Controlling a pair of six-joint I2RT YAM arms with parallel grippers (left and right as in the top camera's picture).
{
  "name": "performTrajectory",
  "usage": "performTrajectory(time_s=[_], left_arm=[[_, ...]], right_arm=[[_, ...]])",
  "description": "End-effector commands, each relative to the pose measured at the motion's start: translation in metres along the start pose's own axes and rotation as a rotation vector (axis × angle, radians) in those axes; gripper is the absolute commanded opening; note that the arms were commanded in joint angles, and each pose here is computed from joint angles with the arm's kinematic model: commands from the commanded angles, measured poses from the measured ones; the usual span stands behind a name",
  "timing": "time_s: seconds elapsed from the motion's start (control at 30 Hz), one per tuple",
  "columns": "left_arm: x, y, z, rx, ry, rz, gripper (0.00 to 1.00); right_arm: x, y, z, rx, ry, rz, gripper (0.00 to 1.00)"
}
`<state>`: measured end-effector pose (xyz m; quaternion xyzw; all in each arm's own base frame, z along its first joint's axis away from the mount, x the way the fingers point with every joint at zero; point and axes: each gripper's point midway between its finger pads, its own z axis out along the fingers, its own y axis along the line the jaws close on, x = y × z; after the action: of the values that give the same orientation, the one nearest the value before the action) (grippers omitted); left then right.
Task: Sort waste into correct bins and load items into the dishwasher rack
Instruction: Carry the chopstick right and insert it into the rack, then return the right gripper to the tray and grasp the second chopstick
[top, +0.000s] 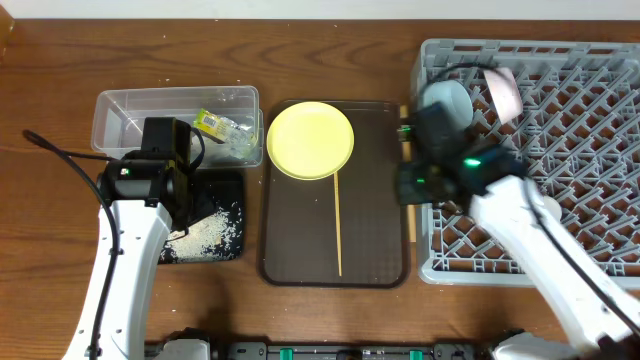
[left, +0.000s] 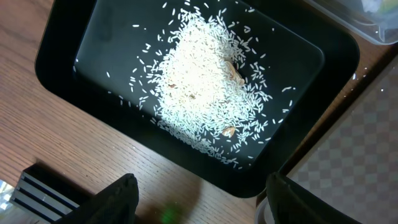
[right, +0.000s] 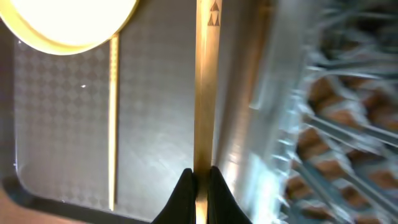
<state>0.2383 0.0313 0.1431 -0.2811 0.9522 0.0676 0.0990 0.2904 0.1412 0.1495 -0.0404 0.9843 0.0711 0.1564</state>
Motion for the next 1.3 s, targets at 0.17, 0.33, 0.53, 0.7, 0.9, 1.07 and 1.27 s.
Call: performTrajectory(time_s=[0.17,0.33,0.53,0.7,0.9,1.07,1.27], left_arm=[[0.001,0.003,0.001,-0.013,0.004,-0.006,0.69],[0.001,0.003,0.001,-0.013,0.004,-0.006,0.69],[0.001,0.003,0.001,-0.013,0.004,-0.006,0.69],[0.001,0.003,0.001,-0.013,0.004,-0.006,0.69],[0.001,0.003,0.001,-0.013,0.004,-0.006,0.69],[0.001,0.003,0.001,-0.013,0.004,-0.006,0.69],[0.001,0.003,0.001,-0.013,0.004,-0.006,0.69]], right_arm=[[0.017,-0.056,-0.003,0.121,0.077,0.023,0.01],[0.029,-0.064,0.023,0.137,0.125,0.039,0.01],[0.032,-0.062,0.04,0.116,0.133,0.041,0.15],[0.032,-0.062,0.04,0.116,0.131,0.041,0.31],[0.03,-0.061,0.039,0.114,0.126,0.04,0.31],[0.012,-0.047,0.029,0.058,0.079,0.034,0.38],[-0.029,-0.003,0.006,-0.075,-0.06,-0.024,0.41]])
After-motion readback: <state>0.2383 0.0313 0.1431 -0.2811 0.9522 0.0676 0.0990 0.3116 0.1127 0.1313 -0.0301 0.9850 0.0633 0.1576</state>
